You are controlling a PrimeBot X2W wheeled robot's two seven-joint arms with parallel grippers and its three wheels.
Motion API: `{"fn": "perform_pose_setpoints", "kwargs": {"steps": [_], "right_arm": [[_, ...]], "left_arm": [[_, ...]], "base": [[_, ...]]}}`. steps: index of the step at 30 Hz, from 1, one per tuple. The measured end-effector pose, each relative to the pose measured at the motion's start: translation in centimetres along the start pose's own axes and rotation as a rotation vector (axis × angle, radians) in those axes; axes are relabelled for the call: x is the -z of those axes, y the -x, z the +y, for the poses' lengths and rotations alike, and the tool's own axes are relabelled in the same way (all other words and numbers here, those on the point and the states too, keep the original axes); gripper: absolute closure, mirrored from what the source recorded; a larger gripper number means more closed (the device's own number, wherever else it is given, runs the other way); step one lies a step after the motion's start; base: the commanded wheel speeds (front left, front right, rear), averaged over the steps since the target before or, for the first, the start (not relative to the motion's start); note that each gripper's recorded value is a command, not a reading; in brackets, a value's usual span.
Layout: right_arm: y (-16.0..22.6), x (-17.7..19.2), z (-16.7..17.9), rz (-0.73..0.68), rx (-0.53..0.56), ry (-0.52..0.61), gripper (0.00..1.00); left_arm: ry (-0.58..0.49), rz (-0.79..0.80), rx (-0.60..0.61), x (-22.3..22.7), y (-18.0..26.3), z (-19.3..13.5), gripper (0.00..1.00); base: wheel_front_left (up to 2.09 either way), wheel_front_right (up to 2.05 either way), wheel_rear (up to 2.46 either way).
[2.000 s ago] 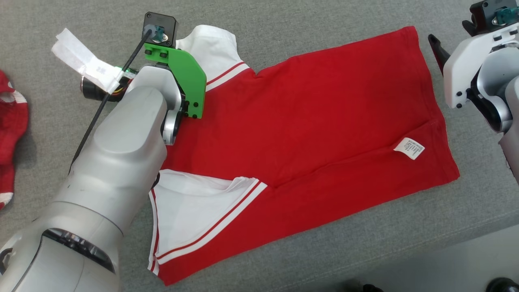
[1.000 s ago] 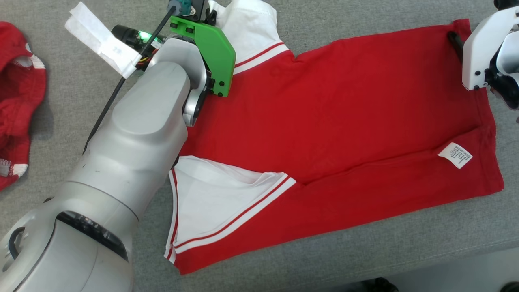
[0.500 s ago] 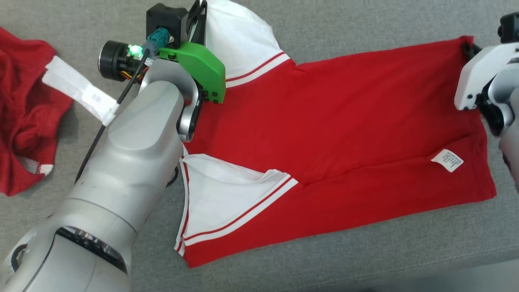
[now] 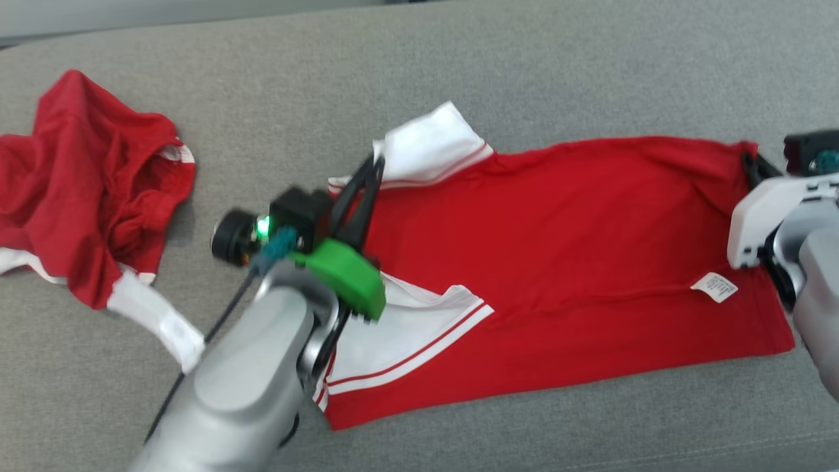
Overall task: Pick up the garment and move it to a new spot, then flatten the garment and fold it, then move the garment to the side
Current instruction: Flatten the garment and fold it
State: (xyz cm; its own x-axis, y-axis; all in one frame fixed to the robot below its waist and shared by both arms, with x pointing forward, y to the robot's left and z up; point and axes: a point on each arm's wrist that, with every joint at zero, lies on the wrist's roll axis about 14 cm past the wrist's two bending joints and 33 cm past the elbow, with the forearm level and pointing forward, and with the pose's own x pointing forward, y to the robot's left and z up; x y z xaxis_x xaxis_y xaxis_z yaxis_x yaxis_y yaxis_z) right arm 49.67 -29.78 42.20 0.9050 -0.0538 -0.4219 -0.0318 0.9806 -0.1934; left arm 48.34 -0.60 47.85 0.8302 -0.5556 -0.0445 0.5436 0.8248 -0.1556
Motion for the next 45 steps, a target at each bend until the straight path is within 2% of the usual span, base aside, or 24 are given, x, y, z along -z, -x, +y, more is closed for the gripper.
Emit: {"fn": "perform_pose_setpoints", "kwargs": {"steps": [5,8,18,23,24,25,27,28,29,30,31,32,38,40,43,45], "right_arm": [[1.7,1.0,0.8,0.013,-0.025,0.058,1.00],[2.5,1.1,1.3,0.023,-0.053,0.142,1.00],[3.8,0.8,0.2,0.049,-0.063,0.339,1.00],[3.9,1.8,0.4,0.092,-0.076,0.375,1.00],[4.0,2.1,0.5,0.105,-0.077,0.375,0.56],[4.0,2.5,0.6,0.114,-0.079,0.374,0.00],[4.2,2.8,0.7,0.118,-0.084,0.369,0.00],[4.2,2.7,0.7,0.112,-0.083,0.369,0.00],[4.2,2.5,0.5,0.104,-0.080,0.369,0.00],[4.3,2.3,0.4,0.093,-0.077,0.367,0.00],[4.4,2.1,0.1,0.087,-0.069,0.355,0.00],[4.5,1.9,-0.1,0.079,-0.061,0.345,0.00],[5.2,-0.9,-1.8,-0.042,0.004,0.202,0.00],[5.7,-1.4,-1.8,-0.085,0.028,0.082,0.00],[6.3,-1.2,-0.1,-0.131,0.018,-0.086,0.00],[6.7,-1.2,1.0,-0.144,-0.002,-0.147,0.00]], "left_arm": [[0.018,0.027,0.024,1.4,4.0,-1.5,1.00],[0.003,0.049,0.049,2.2,6.0,-2.3,1.00],[0.058,0.040,-0.007,2.4,9.4,-2.3,1.00],[0.095,0.076,-0.023,3.8,10.8,-2.9,1.00],[0.099,0.087,-0.025,4.2,11.0,-3.0,1.00],[0.100,0.098,-0.025,4.5,11.1,-3.1,1.00],[0.111,0.117,-0.034,5.2,11.5,-3.2,1.00],[0.116,0.123,-0.040,5.4,11.6,-3.2,0.92],[0.126,0.129,-0.043,5.6,11.7,-3.3,0.69],[0.127,0.137,-0.046,5.9,11.9,-3.3,0.53],[0.129,0.142,-0.047,6.0,12.0,-3.4,0.04],[0.136,0.145,-0.050,6.2,12.1,-3.5,0.00],[0.165,0.106,-0.102,5.3,12.7,-2.9,0.00],[0.168,0.061,-0.131,3.9,12.9,-2.1,0.00],[0.161,-0.048,-0.184,0.7,13.2,-0.4,0.00],[0.142,-0.113,-0.221,-1.2,13.7,0.7,0.00]], "base": [[0.00,0.00,0.00],[0.00,0.00,0.00],[0.00,0.00,0.00],[0.00,0.00,0.00],[0.00,0.00,0.00],[0.00,0.00,0.00],[0.00,0.00,0.00],[0.00,0.00,0.00],[0.00,0.00,0.00],[0.00,0.00,0.00],[0.00,0.00,0.00],[0.00,0.00,0.00],[0.00,0.00,0.00],[0.00,0.00,0.00],[0.00,0.00,0.00],[0.00,0.00,0.00]]}}
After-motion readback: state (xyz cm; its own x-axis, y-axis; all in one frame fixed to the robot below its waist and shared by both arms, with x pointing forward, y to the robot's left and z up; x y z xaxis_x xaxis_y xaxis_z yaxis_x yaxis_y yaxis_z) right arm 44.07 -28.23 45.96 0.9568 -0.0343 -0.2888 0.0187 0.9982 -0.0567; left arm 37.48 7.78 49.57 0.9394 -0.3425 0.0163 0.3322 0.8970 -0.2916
